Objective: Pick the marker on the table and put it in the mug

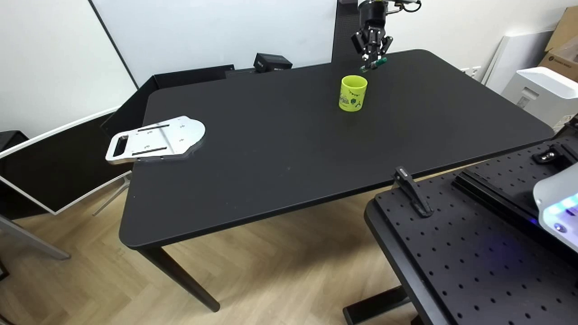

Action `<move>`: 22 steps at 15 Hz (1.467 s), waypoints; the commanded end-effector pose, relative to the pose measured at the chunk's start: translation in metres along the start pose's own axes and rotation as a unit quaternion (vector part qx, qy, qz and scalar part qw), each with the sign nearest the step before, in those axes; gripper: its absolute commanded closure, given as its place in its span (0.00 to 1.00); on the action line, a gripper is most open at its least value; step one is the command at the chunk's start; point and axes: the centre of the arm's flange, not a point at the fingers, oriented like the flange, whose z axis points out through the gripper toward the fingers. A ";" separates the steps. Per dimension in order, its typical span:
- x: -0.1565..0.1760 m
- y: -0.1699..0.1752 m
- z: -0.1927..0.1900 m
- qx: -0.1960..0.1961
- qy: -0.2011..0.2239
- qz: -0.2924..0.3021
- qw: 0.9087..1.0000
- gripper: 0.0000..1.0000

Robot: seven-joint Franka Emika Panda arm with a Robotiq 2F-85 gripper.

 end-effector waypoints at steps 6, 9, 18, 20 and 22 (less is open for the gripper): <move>0.052 0.000 -0.011 0.042 -0.022 0.040 0.998 0.95; 0.064 0.001 -0.007 0.050 -0.028 0.051 0.997 0.95; 0.085 0.009 0.007 0.065 -0.042 0.075 0.994 0.54; 0.084 0.008 0.005 0.065 -0.035 0.075 0.994 0.47; 0.081 0.007 -0.003 0.062 -0.018 0.074 0.995 0.34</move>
